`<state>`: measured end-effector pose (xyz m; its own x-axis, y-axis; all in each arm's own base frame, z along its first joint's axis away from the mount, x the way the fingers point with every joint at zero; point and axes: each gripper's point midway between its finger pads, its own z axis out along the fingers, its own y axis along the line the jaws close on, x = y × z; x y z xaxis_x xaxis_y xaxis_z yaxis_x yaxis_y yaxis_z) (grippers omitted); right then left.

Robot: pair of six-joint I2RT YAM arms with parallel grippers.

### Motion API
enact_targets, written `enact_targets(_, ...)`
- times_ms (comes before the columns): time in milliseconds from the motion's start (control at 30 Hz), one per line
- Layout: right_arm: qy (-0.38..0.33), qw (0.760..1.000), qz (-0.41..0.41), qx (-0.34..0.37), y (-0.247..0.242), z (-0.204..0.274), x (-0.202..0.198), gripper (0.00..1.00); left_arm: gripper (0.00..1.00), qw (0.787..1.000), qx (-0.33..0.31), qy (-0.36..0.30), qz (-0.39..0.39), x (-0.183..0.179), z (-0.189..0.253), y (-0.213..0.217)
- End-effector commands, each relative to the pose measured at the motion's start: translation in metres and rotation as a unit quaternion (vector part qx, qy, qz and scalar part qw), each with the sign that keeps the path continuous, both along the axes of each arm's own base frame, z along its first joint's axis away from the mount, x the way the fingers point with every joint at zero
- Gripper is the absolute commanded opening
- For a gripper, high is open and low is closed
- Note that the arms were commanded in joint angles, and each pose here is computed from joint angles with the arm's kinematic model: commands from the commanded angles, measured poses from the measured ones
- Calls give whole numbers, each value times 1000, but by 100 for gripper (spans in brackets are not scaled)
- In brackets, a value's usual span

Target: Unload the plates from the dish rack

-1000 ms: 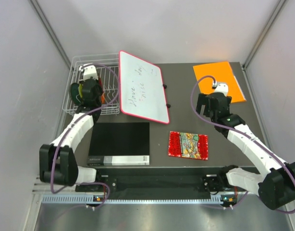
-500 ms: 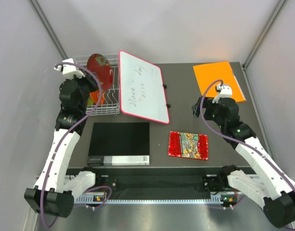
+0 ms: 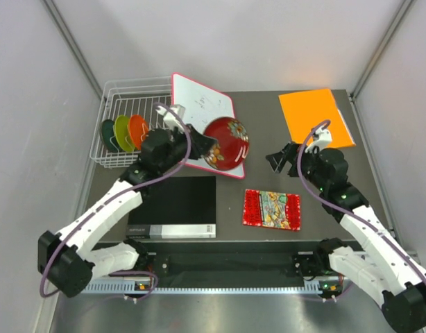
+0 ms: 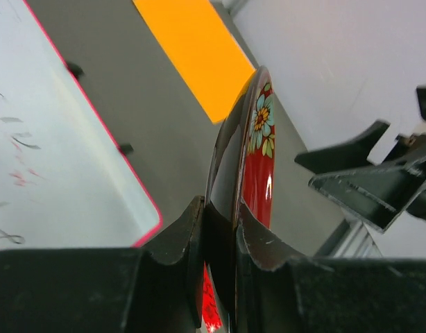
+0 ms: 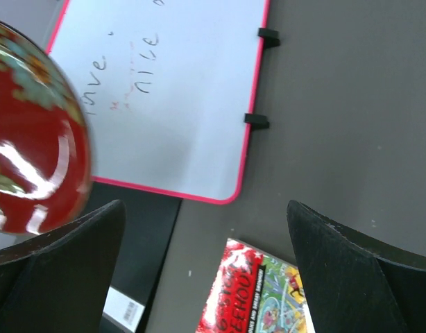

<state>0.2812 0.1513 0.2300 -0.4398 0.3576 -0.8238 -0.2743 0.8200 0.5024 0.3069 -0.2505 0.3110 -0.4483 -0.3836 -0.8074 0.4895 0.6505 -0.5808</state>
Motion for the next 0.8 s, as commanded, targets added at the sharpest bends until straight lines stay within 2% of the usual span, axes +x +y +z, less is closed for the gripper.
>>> enact_targets(0, -37, 997, 28, 56, 15, 25, -1, 99, 0, 996, -64, -58, -17, 1, 33, -31)
enact_targets(133, -51, 995, 39, 73, 20, 27, 0, 99, 0, 996, -64, -49, -33, 3, 21, -49)
enact_targets(367, -23, 993, 72, 86, 35, 5, 2, 98, 0, 994, -85, -42, -48, 5, 16, -59)
enact_targets(533, -53, 983, 120, 126, 52, 14, 0, 96, 0, 988, -118, -36, -88, -3, 13, -72)
enact_targets(767, -85, 976, 143, 138, 59, 20, 2, 91, 0, 981, -154, -6, -121, -9, 1, -85)
